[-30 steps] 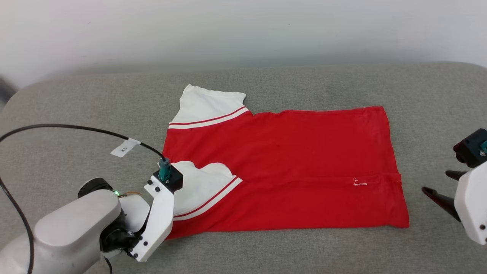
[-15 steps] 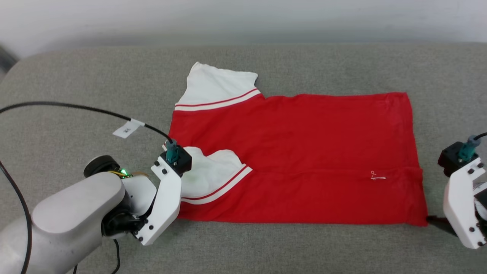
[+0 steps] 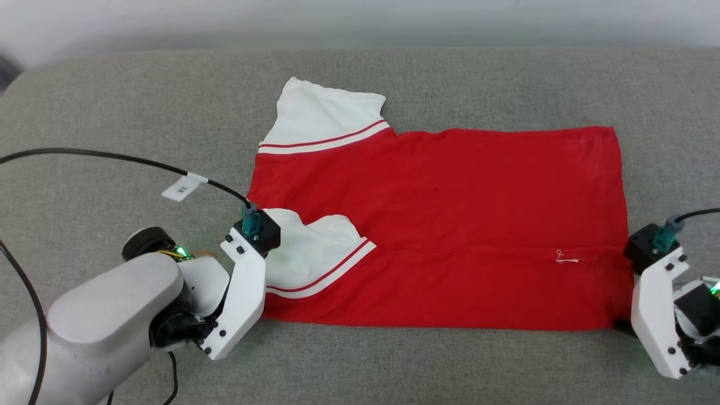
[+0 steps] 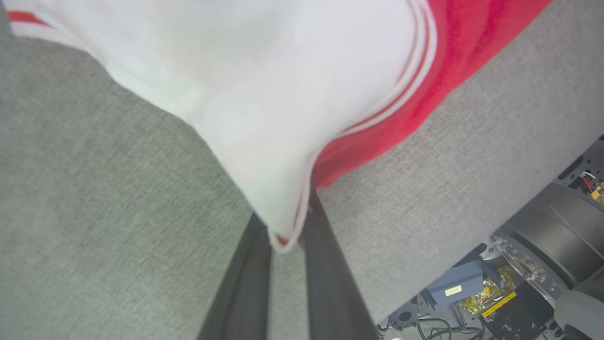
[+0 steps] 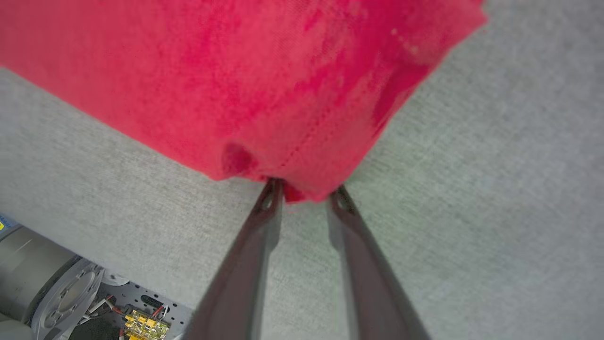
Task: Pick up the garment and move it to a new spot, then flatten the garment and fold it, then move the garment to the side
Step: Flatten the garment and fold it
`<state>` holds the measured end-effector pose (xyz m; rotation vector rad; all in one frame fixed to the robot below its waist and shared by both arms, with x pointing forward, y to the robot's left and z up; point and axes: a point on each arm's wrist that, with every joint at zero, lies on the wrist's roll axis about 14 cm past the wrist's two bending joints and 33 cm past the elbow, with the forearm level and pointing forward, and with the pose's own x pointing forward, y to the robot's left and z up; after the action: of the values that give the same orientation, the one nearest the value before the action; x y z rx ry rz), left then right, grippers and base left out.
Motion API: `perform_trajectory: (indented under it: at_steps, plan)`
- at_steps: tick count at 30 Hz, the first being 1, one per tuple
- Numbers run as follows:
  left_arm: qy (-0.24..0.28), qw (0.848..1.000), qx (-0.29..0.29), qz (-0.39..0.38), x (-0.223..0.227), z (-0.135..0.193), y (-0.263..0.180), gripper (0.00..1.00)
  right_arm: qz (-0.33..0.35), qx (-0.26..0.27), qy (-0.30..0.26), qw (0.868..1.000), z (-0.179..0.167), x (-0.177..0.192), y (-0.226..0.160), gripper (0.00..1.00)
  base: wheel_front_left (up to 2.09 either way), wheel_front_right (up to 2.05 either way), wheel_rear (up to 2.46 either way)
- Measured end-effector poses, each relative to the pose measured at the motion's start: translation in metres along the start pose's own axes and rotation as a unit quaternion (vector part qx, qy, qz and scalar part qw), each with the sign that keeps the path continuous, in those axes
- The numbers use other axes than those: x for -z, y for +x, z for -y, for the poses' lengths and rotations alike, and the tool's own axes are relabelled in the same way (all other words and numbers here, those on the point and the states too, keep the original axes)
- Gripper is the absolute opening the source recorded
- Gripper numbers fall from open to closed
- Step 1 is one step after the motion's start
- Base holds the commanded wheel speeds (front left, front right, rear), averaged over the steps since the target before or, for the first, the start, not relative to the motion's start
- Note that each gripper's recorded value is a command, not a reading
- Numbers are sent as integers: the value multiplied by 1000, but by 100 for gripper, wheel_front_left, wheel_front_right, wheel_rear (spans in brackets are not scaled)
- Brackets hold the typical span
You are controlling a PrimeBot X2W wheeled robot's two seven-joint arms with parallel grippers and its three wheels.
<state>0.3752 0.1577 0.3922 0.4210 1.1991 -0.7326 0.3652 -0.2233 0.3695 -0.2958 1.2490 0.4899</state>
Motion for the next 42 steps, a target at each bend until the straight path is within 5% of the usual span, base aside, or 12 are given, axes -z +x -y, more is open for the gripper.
perform_trajectory:
  at_steps: [10,24,25,26,27,28,35,42]
  plan:
    - [-13,1000,4,21,11,19,-18,0,90,28,-10,996,10,-8,-56,0,0,0,0]
    - [-27,998,48,-16,50,52,-8,0,37,12,21,999,0,63,-52,0,0,0,0]
    - [-28,998,47,-18,51,51,-5,17,33,12,20,999,0,64,-49,0,0,0,0]
    - [-29,998,45,-19,51,50,-3,95,31,13,20,999,-1,64,-45,0,0,0,0]
    - [-29,999,43,-17,51,49,-1,100,33,12,24,999,-1,62,-42,28,0,0,0]
    - [-30,999,41,-14,51,48,0,100,41,12,28,999,-1,59,-40,100,0,0,0]
    - [-22,999,7,46,28,32,-24,100,143,42,45,988,14,23,-58,100,0,0,0]
    - [-9,990,-48,135,-19,4,-70,100,343,102,21,933,31,-39,-116,100,0,0,0]
